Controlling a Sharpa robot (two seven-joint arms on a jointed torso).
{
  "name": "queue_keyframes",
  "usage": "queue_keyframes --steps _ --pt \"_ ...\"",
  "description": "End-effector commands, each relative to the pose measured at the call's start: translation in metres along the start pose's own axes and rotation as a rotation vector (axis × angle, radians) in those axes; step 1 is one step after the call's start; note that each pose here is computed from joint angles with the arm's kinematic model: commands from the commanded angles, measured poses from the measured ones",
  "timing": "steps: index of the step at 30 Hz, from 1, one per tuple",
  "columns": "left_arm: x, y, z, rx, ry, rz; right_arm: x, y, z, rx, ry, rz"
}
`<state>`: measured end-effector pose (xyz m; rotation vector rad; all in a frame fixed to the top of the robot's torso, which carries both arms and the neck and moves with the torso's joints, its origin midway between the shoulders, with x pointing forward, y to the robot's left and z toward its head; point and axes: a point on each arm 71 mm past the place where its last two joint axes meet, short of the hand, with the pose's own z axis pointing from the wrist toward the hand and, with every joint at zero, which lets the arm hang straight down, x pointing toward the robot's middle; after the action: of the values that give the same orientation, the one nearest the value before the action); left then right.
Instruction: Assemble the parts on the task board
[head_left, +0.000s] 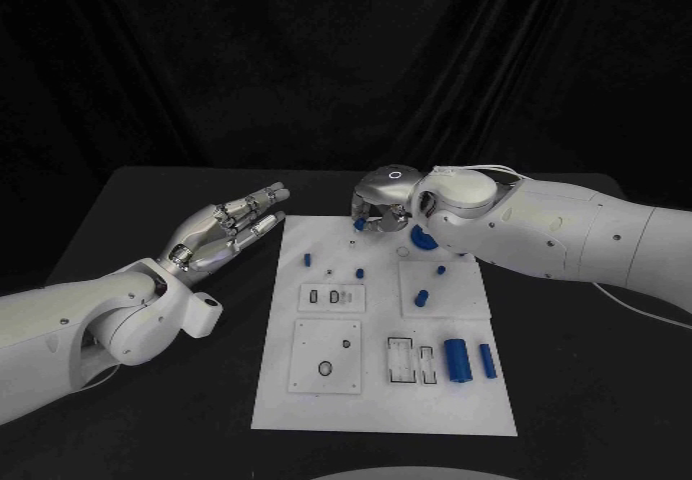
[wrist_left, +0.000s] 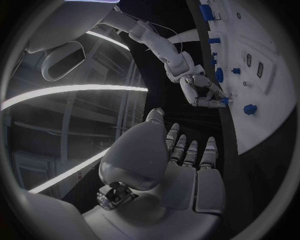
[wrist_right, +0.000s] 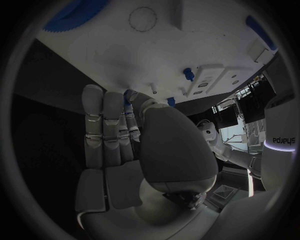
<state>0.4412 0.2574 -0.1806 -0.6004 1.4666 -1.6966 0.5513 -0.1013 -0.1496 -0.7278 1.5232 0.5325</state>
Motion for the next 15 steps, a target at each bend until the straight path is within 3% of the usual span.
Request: queue_keyframes --steps 1,15 --pt "0.0012 -0.0034 0.0011 0.035 0.015 -0.004 0.006 0.0019 -0.0002 0.011 0.031 0.001" --pt "0.001 -0.0028 0.0014 0.03 0.015 -0.004 0.006 0.0032 0.0011 0.026 0.029 0.002"
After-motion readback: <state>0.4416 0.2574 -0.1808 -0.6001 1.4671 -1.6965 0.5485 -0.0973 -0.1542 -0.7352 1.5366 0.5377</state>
